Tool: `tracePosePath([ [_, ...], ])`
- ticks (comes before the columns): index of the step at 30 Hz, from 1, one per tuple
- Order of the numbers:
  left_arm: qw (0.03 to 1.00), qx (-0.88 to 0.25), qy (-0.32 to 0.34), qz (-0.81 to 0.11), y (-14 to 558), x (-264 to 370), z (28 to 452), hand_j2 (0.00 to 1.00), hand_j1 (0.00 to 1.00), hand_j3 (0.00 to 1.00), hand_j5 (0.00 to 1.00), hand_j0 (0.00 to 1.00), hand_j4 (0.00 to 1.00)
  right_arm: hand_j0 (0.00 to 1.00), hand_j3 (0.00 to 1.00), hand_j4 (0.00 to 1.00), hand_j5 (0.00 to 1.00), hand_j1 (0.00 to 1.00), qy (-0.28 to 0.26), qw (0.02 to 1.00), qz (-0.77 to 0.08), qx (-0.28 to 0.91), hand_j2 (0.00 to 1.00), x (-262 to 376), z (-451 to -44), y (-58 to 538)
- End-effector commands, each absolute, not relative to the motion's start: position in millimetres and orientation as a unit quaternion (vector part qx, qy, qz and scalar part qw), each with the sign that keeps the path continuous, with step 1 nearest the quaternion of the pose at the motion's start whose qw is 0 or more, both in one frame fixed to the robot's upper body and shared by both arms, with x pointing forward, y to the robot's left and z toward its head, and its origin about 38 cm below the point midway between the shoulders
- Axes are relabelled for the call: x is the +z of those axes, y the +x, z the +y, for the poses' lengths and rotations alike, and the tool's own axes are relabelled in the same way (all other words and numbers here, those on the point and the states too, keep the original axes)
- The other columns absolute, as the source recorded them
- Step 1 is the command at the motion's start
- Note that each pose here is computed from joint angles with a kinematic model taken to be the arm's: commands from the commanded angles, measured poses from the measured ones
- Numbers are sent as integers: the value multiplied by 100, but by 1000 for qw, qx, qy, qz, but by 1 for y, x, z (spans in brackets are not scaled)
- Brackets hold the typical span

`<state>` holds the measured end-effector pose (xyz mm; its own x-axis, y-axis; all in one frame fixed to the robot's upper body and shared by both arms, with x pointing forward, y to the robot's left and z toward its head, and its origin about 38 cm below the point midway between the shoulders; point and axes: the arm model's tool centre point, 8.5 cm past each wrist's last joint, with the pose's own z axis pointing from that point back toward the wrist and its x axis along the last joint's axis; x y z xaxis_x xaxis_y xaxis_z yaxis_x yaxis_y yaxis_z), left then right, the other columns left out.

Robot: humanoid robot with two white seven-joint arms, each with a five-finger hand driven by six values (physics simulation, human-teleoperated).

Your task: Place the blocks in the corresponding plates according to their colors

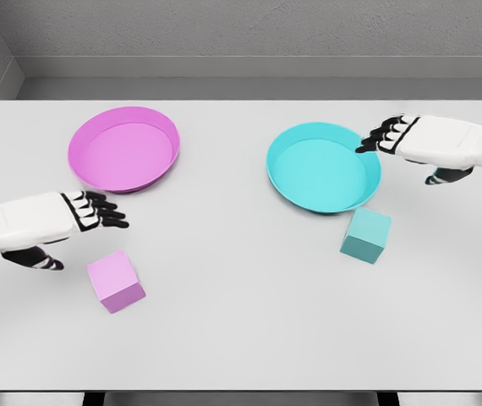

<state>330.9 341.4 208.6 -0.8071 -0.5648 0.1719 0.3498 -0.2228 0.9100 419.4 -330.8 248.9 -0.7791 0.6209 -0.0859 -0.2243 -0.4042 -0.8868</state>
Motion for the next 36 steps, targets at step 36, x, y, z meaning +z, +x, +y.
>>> tracePosePath([
  [36, 289, -796, 25, -532, 321, 163, 298, 100, 100, 100, 100, 100, 100, 100, 100, 100, 100, 100, -142, 170, -404, 887, 100, 205, -286, 371],
])
